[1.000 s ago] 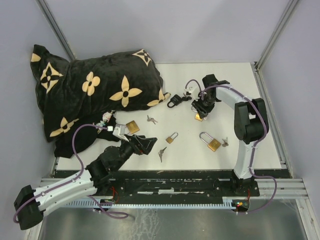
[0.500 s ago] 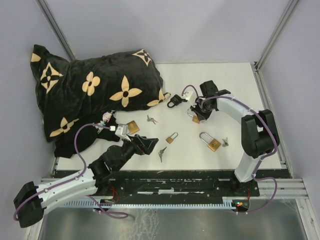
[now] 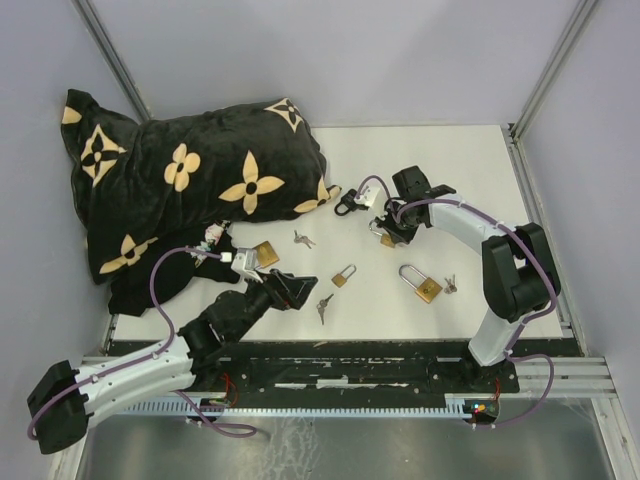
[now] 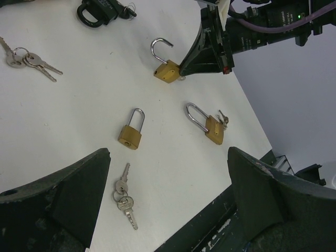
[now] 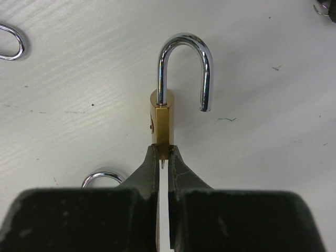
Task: Lock with the key
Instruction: Pick up the lock from the center of the board.
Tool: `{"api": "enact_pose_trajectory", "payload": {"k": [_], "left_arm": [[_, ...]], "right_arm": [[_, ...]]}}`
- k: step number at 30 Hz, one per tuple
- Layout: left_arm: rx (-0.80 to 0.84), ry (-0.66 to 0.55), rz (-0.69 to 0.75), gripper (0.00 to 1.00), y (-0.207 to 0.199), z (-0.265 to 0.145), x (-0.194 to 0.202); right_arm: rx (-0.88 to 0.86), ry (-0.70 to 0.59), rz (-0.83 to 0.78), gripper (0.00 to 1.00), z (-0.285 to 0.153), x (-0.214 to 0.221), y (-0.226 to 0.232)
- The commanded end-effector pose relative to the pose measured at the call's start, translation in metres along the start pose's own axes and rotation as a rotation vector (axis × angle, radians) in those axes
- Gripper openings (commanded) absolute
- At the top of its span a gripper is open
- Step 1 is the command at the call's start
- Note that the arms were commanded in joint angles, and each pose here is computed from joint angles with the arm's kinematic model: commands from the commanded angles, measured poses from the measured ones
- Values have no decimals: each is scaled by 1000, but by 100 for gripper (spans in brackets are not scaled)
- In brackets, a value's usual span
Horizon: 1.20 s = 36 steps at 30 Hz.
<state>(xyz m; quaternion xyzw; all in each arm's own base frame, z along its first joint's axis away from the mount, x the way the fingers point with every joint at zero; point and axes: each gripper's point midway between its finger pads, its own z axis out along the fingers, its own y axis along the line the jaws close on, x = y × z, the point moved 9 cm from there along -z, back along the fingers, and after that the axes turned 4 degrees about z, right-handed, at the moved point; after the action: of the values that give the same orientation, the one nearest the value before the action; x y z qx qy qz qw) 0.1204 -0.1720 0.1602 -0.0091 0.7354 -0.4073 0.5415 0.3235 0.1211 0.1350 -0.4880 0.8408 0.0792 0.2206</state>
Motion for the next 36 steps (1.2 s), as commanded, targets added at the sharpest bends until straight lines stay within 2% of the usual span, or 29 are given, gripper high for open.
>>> {"api": "enact_pose_trajectory", "payload": {"k": [1,4,10,13,17,20,24,27,33,36], "left_arm": [[20,-39,-45,98,-4,1,-5],[17,-45,47,96,-2,8,-5],[117,-21,417,99,-11,44,-5],[228,-1,467,100,-13,68,-5],[337,14,401,99,-14,94,-11],[353,63,335,98,-12,116,-13],[413,123,149,92,-2,133,-13],[462,119,34,89,8,143,-14],[436,177,-88,88,23,175,-1],[432,206,-141,83,28,194,6]], "right_arm": [[-2,-49,-17,2,-7,-7,3],[3,-52,-19,2,-8,-7,3],[-4,-51,-33,2,-6,-7,3],[-19,-54,-45,3,-5,-6,5],[-43,-76,-63,3,-7,-6,8],[-59,-86,-78,3,-8,-7,10],[-71,-91,-88,3,-8,-6,11],[-74,-93,-92,3,-8,-6,12],[-78,-95,-93,3,-8,-6,12],[-81,-96,-93,3,-8,-6,13]]}}
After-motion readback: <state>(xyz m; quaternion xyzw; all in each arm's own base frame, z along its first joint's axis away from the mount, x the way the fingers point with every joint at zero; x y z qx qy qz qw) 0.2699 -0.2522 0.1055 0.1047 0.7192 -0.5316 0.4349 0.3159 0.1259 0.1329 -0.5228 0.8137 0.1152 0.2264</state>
